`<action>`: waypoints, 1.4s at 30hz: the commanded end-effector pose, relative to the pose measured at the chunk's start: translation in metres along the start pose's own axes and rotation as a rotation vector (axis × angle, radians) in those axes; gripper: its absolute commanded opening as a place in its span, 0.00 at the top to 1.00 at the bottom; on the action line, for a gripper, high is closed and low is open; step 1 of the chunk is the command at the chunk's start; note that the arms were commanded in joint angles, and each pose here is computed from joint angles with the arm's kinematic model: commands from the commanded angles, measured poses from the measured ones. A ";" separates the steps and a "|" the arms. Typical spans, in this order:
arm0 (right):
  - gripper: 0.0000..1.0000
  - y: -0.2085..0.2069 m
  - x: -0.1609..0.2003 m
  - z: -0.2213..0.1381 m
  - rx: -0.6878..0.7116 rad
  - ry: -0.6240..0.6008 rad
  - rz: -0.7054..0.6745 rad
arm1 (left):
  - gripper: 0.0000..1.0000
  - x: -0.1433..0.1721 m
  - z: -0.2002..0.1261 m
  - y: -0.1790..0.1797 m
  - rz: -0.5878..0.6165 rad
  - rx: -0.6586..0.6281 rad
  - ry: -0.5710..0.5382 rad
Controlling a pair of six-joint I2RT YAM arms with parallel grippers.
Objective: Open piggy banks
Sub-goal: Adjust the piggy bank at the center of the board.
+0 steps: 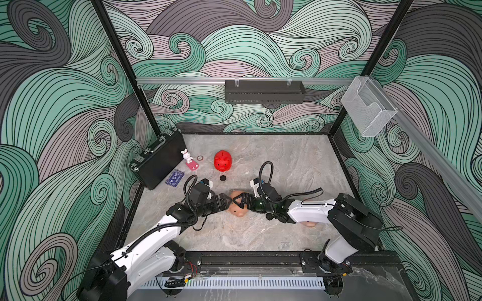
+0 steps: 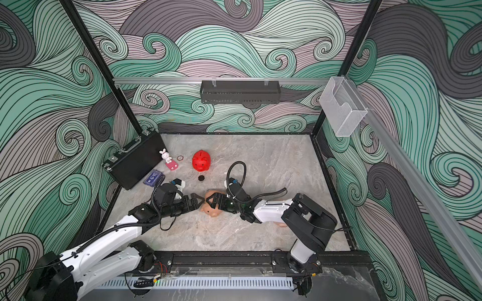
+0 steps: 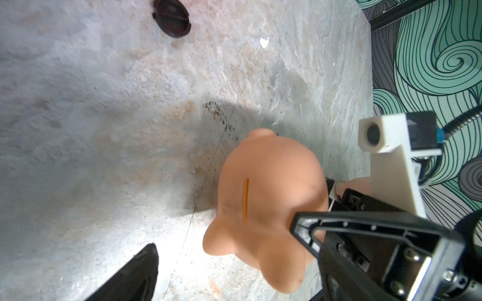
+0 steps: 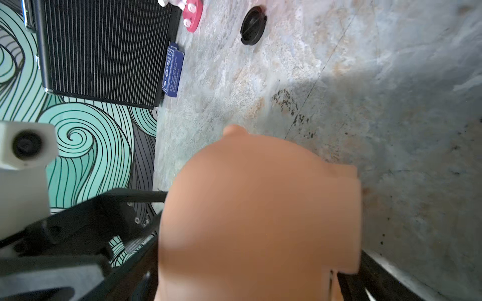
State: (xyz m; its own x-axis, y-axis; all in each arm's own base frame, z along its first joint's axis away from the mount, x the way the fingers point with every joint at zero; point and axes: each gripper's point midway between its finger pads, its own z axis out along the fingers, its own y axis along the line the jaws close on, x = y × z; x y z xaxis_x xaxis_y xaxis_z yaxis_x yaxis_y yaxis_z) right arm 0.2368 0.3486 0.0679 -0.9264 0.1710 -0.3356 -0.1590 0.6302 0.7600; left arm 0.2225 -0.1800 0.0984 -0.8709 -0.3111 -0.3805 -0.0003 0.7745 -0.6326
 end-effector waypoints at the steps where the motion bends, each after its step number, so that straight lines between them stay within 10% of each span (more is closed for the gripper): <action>1: 0.02 -0.054 0.024 0.003 0.152 0.068 0.095 | 0.03 0.004 0.004 -0.019 -0.029 0.113 0.018; 42: 0.08 -0.068 0.028 0.014 0.035 0.172 0.160 | 0.05 0.009 0.039 -0.004 -0.125 0.177 0.050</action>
State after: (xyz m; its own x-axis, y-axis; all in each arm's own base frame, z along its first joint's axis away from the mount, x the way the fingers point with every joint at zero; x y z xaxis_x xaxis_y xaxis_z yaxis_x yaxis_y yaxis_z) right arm 0.2576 0.3467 0.0673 -0.9418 0.1957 -0.2732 -0.1484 0.4872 0.8606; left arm 0.2375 -0.2073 0.0811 -0.8820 -0.3874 -0.2682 -0.0302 0.6145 -0.7884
